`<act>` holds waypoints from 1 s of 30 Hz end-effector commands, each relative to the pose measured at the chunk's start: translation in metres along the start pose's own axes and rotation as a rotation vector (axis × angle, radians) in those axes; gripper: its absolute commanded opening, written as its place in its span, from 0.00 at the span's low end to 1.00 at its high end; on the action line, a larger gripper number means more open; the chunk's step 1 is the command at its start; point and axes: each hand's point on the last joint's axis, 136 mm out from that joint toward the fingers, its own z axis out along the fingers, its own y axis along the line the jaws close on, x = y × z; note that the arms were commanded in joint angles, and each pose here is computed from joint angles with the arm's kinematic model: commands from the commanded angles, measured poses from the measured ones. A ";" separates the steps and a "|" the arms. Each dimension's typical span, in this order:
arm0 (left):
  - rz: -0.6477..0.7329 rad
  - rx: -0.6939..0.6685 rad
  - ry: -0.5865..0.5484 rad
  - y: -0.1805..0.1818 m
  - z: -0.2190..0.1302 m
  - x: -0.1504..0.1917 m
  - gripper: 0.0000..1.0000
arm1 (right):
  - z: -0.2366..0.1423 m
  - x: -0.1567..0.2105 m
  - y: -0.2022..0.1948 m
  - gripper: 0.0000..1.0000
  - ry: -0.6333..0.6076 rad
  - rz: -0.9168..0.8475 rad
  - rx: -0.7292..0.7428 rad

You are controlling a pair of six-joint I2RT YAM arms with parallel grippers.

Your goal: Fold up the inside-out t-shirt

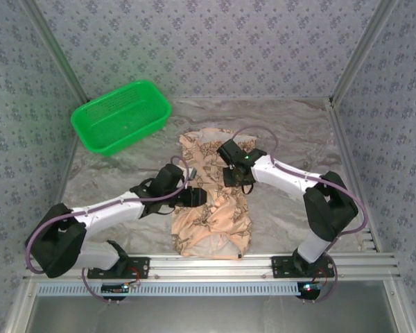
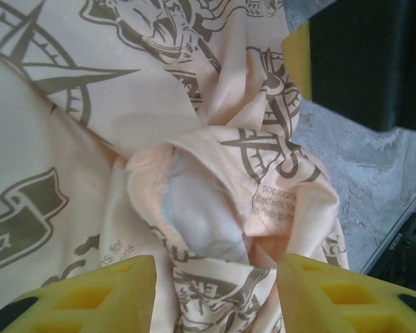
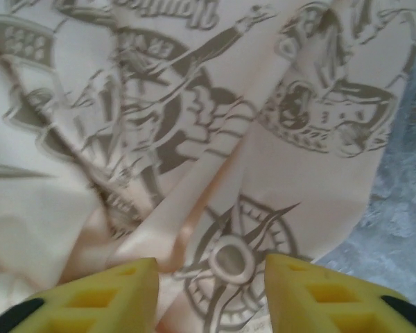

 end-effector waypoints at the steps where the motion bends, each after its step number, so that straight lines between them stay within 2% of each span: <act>1: -0.019 0.002 0.057 -0.004 0.003 0.007 0.50 | -0.026 0.004 0.024 0.52 0.015 -0.024 -0.129; 5: -0.054 -0.012 0.108 -0.003 0.016 0.013 0.51 | -0.029 0.008 0.019 0.53 0.006 0.000 -0.117; 12: -0.104 -0.143 0.172 0.007 0.033 0.015 0.50 | -0.030 0.009 0.015 0.53 -0.008 0.032 -0.137; 13: -0.098 -0.144 0.178 0.005 0.035 0.015 0.48 | -0.030 0.009 0.017 0.53 -0.005 0.026 -0.139; 15: -0.087 -0.144 0.185 0.003 0.035 0.016 0.33 | -0.029 0.010 0.019 0.53 0.002 0.014 -0.144; 21: -0.077 -0.138 0.186 0.006 0.026 0.024 0.10 | -0.030 0.015 0.037 0.55 0.063 -0.027 -0.211; 24: -0.078 -0.109 0.187 0.005 0.022 0.029 0.05 | -0.033 0.014 0.048 0.56 0.098 -0.045 -0.213; 27: -0.075 -0.079 0.185 0.003 0.019 0.033 0.02 | -0.031 0.020 0.045 0.58 0.129 -0.023 -0.112; 29: -0.073 -0.065 0.186 0.001 0.018 0.034 0.02 | -0.029 0.029 0.049 0.58 0.145 0.012 -0.077; 30: -0.075 -0.051 0.184 0.000 0.017 0.034 0.02 | -0.028 0.033 0.051 0.54 0.149 0.033 -0.067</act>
